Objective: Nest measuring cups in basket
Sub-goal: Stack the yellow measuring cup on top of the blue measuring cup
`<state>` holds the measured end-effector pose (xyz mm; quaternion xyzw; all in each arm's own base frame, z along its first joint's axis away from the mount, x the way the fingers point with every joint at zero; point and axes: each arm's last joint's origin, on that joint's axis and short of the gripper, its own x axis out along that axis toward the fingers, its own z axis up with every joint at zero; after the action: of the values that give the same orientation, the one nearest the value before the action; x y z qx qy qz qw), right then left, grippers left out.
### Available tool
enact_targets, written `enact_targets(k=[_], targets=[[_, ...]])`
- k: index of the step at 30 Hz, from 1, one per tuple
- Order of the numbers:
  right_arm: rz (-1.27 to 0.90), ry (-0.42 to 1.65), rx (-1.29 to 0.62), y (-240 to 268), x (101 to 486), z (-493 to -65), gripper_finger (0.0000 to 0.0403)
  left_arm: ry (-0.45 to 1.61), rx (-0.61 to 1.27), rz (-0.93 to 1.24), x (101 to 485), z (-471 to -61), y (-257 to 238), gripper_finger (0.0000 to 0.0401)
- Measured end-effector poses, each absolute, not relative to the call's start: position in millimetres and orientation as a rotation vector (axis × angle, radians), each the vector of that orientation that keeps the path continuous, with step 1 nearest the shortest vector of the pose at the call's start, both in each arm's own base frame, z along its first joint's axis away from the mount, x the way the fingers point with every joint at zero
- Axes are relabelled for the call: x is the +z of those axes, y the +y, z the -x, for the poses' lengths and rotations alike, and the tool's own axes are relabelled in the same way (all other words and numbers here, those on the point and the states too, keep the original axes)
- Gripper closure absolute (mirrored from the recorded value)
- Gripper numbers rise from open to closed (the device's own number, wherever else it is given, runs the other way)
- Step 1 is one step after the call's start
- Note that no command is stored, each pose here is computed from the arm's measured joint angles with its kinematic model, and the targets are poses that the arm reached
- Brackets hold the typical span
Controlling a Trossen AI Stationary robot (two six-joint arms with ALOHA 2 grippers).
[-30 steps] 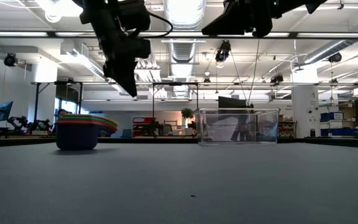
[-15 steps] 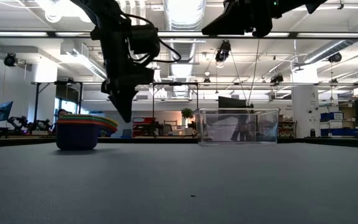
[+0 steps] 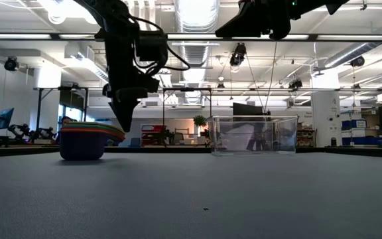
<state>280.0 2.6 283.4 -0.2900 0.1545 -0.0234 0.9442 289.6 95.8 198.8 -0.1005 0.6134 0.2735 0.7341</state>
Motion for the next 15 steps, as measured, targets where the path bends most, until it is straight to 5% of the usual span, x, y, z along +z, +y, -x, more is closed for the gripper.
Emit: enact_targets(k=[15], targets=[[0.591, 0.315, -0.048, 2.6, 283.4, -280.0, 0.0394, 1.368, 0.628, 0.197, 198.7, -287.4, 96.2, 0.0401]])
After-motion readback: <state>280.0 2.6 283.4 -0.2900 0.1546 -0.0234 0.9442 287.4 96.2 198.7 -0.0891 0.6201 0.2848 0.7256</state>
